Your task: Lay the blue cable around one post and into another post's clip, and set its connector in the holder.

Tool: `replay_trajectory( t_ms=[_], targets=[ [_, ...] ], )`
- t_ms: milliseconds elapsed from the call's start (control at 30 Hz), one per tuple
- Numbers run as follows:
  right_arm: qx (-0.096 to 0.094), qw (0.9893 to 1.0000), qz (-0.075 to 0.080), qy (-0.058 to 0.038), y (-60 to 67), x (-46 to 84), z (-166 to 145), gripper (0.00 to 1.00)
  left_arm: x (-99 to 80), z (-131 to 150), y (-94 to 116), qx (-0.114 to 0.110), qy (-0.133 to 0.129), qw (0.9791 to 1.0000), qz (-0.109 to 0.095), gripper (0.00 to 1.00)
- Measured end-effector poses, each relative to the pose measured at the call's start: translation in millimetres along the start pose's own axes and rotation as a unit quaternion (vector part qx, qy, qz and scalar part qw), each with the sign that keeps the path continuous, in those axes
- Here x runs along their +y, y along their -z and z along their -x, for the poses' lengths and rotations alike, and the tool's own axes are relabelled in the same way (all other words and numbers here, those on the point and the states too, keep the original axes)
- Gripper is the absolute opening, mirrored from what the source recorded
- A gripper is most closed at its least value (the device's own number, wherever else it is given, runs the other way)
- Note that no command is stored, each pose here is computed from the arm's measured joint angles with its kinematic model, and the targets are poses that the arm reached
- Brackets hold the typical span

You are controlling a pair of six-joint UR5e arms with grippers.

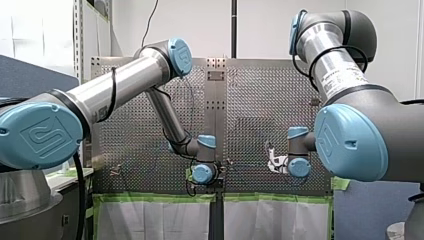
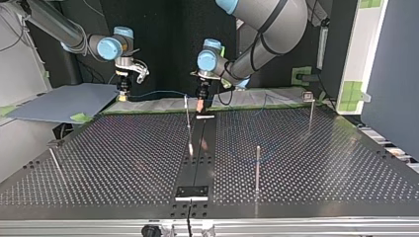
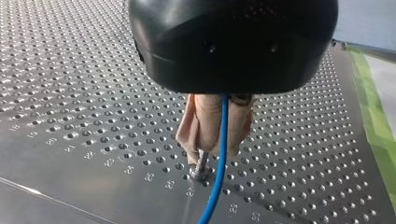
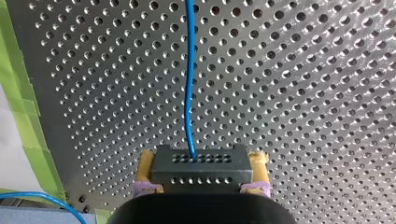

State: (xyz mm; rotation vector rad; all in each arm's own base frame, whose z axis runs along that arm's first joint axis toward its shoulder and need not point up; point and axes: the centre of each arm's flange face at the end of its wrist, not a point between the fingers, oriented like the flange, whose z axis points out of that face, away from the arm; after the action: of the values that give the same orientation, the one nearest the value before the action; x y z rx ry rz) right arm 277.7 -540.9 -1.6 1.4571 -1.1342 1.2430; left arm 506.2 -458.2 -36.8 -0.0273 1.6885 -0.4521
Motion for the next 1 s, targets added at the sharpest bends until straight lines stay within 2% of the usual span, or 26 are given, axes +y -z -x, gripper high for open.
replay_trajectory(
  t_ms=[300, 467, 567, 1000],
  targets=[
    [0.000, 1.0000, 0.002, -0.0008, -4.3, 1.7, 3.3, 0.00, -1.1, 2.1, -3.1, -0.013, 0.006, 0.9999, -0.005, 0.00],
    [-0.021, 0.9998, 0.003, 0.0043, -10.4, 1.3, 18.0, 0.00, 0.2, 2.1, -3.4, -0.014, 0.005, 0.9999, -0.003, 0.00],
    [-0.027, 0.9996, 0.003, 0.0056, -12.8, 1.2, 22.2, 0.00, 2.6, 2.9, -4.4, -0.014, 0.004, 0.9999, 0.000, 0.00],
    [-0.013, 0.9999, 0.008, 0.0000, -24.2, 6.5, 20.2, 0.00, 10.8, -4.7, -6.7, -0.007, 0.004, 1.0000, 0.003, 0.00]
  ],
)
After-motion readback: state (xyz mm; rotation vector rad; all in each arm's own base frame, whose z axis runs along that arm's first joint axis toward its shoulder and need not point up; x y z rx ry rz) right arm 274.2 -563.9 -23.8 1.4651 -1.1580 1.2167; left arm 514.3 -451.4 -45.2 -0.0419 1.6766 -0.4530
